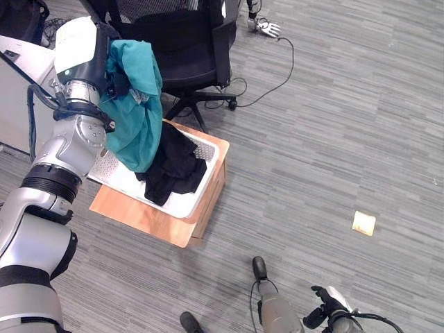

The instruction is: Pick up bed clothes into laundry basket.

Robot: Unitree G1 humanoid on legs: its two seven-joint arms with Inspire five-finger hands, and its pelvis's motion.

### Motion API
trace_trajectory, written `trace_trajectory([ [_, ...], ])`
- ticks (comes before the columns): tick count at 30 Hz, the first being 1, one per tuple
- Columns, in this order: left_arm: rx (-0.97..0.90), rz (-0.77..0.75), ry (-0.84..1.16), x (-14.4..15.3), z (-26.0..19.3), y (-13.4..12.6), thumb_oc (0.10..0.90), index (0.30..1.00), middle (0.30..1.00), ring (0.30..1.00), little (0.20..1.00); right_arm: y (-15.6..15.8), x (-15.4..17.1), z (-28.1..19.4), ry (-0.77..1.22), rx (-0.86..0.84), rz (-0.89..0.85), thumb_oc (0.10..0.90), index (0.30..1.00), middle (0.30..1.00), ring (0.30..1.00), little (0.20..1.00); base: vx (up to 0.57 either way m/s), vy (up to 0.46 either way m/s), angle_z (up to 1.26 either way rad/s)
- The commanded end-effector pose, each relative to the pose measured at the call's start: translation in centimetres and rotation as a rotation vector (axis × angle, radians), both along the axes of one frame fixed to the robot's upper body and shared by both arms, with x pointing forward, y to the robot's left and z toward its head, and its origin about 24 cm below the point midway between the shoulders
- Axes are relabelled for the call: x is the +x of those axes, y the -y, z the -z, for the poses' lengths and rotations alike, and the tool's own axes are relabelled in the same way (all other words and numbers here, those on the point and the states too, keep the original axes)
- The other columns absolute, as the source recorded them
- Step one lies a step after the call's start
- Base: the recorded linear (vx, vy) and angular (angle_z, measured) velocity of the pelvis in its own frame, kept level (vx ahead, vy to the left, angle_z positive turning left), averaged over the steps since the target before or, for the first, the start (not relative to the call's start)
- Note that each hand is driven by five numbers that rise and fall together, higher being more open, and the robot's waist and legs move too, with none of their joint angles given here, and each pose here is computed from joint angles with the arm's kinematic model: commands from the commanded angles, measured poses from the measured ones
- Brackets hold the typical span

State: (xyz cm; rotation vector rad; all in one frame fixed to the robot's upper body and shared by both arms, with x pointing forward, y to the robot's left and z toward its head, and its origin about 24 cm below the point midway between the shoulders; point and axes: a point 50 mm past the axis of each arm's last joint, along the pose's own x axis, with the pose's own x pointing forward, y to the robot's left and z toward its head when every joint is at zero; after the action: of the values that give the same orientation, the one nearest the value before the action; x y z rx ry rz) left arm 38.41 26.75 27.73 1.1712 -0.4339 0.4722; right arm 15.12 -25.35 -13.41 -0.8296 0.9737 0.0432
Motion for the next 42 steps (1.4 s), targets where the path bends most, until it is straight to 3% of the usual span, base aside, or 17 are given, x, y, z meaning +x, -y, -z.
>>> trace_trajectory([
  [1, -0.137, -0.051, 0.209, -1.9, -4.4, -2.9, 0.4, 0.3, 0.3, 0.3, 0.3, -0.2, -1.0, 0.5, -0.022, -0.039, -0.003, 0.8, 0.9, 0.9, 0.9, 0.9, 0.01, -0.031, -0.01],
  [9, -0.346, -0.016, 0.043, -0.9, 3.1, -2.8, 0.4, 0.3, 0.3, 0.3, 0.3, -0.8, -1.2, 0.7, -0.026, -0.049, -0.004, 0.8, 0.9, 0.9, 0.9, 0.9, 0.0, -0.018, 0.15],
  [10, -0.366, -0.024, -0.035, -0.8, 5.6, -2.8, 0.447, 0.371, 0.371, 0.371, 0.371, -1.0, -0.9, 0.7, -0.014, -0.043, -0.004, 0.8, 0.9, 0.9, 0.9, 0.9, 0.0, 0.0, 0.04],
  [11, -0.367, -0.038, -0.075, -0.8, 6.6, -3.0, 0.8, 0.9, 0.9, 0.9, 0.9, -1.1, -0.9, 0.7, -0.011, -0.04, -0.005, 0.8, 0.9, 0.9, 0.9, 0.9, 0.0, -0.003, -0.04],
  [20, -0.367, -0.119, -0.157, -0.7, 8.3, -3.9, 0.8, 0.9, 0.9, 0.9, 0.9, -1.3, 1.0, 0.0, 0.036, -0.058, -0.038, 0.8, 0.9, 0.9, 0.9, 0.9, -0.01, -0.001, 0.04],
  [29, -0.282, -0.14, -0.042, -0.7, 4.1, -4.6, 0.8, 0.9, 0.9, 0.9, 0.9, 0.3, 0.6, -0.2, 0.021, -0.074, -0.013, 0.8, 0.9, 0.9, 0.9, 0.9, 0.0, -0.002, 0.0],
  [36, -0.158, -0.118, 0.162, -1.5, -1.3, -3.9, 0.8, 0.9, 0.9, 0.9, 0.9, 0.5, 0.1, -0.1, 0.014, -0.067, -0.011, 0.8, 0.9, 0.9, 0.9, 0.9, 0.0, -0.005, 0.0],
  [37, -0.145, -0.066, 0.288, -2.4, -3.4, -3.0, 0.8, 0.9, 0.9, 0.9, 0.9, 0.1, -0.4, 0.2, 0.007, -0.052, -0.021, 0.8, 0.9, 0.9, 0.9, 0.9, 0.0, 0.0, 0.0],
  [39, -0.129, -0.026, 0.359, -3.1, -4.5, -2.2, 0.8, 0.9, 0.9, 0.9, 0.9, -0.1, -0.3, 0.1, 0.014, -0.047, -0.032, 0.8, 0.9, 0.9, 0.9, 0.9, 0.02, -0.056, -0.01],
  [40, -0.153, 0.102, 0.509, -5.0, -5.8, -0.4, 0.8, 0.9, 0.9, 0.9, 0.9, -0.9, 0.9, -0.3, 0.057, -0.033, -0.078, 0.8, 0.9, 0.9, 0.9, 0.9, 0.02, -0.087, 0.02],
  [42, -0.187, 0.154, 0.566, -6.0, -5.6, 0.0, 0.8, 0.9, 0.9, 0.9, 0.9, -1.2, 1.9, -0.7, 0.09, -0.037, -0.109, 0.8, 0.9, 0.9, 0.9, 0.9, 0.01, -0.069, -0.1],
])
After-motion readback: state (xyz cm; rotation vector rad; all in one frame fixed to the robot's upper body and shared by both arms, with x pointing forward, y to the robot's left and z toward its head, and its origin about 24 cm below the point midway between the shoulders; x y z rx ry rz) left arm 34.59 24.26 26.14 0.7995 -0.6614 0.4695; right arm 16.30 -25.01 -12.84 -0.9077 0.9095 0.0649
